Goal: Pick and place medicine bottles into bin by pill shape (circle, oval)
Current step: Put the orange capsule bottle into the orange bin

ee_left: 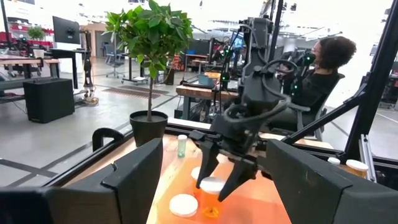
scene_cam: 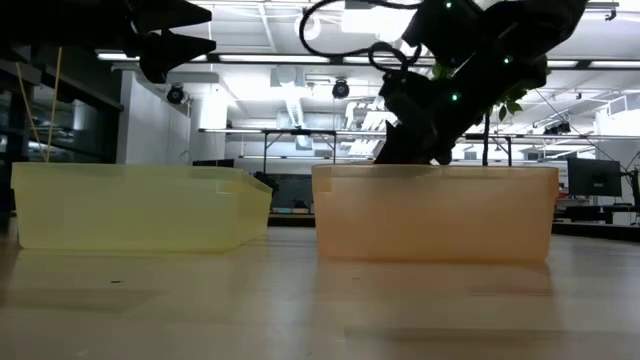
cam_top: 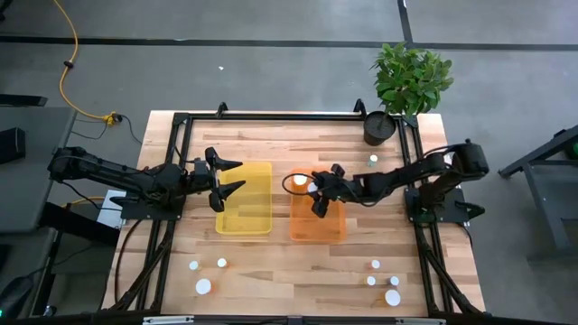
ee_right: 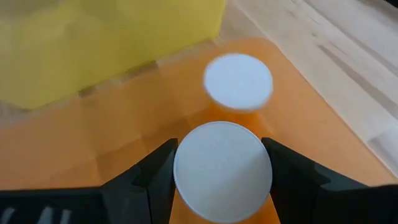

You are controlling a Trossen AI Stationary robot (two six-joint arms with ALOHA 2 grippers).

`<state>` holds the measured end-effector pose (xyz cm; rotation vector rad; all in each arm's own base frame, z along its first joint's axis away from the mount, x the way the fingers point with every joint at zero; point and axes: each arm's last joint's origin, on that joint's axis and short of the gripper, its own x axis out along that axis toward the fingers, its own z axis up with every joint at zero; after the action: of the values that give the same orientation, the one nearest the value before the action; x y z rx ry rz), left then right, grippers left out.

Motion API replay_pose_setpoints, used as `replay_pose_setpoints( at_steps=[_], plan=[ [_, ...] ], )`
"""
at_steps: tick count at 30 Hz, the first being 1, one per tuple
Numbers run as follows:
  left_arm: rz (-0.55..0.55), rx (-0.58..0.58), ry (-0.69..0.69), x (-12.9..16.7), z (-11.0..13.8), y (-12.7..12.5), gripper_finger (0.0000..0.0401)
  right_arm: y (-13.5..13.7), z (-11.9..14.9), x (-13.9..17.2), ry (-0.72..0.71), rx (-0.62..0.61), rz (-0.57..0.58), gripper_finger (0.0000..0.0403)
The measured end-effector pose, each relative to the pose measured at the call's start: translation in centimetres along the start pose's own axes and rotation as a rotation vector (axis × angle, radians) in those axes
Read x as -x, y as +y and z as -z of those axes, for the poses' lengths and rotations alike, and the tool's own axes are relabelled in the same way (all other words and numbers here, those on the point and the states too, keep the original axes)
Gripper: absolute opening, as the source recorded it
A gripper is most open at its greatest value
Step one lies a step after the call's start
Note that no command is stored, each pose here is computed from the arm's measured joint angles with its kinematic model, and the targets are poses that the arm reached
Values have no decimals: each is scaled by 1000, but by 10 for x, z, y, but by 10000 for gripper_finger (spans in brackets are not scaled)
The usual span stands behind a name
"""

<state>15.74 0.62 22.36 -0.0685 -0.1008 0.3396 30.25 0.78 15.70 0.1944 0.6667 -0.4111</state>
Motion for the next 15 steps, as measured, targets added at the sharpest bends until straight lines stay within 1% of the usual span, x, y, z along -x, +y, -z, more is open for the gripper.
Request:
replay_pose_setpoints(
  at_steps=[6,8,15],
  plan=[
    [0,1,0,0,0,0,273,-4,1,-4,17,-54,0,194],
    [3,2,0,0,0,0,273,-3,1,-4,15,-58,-1,201],
    [23,2,2,0,0,-1,273,-3,1,-4,14,-61,-6,267]
  ],
)
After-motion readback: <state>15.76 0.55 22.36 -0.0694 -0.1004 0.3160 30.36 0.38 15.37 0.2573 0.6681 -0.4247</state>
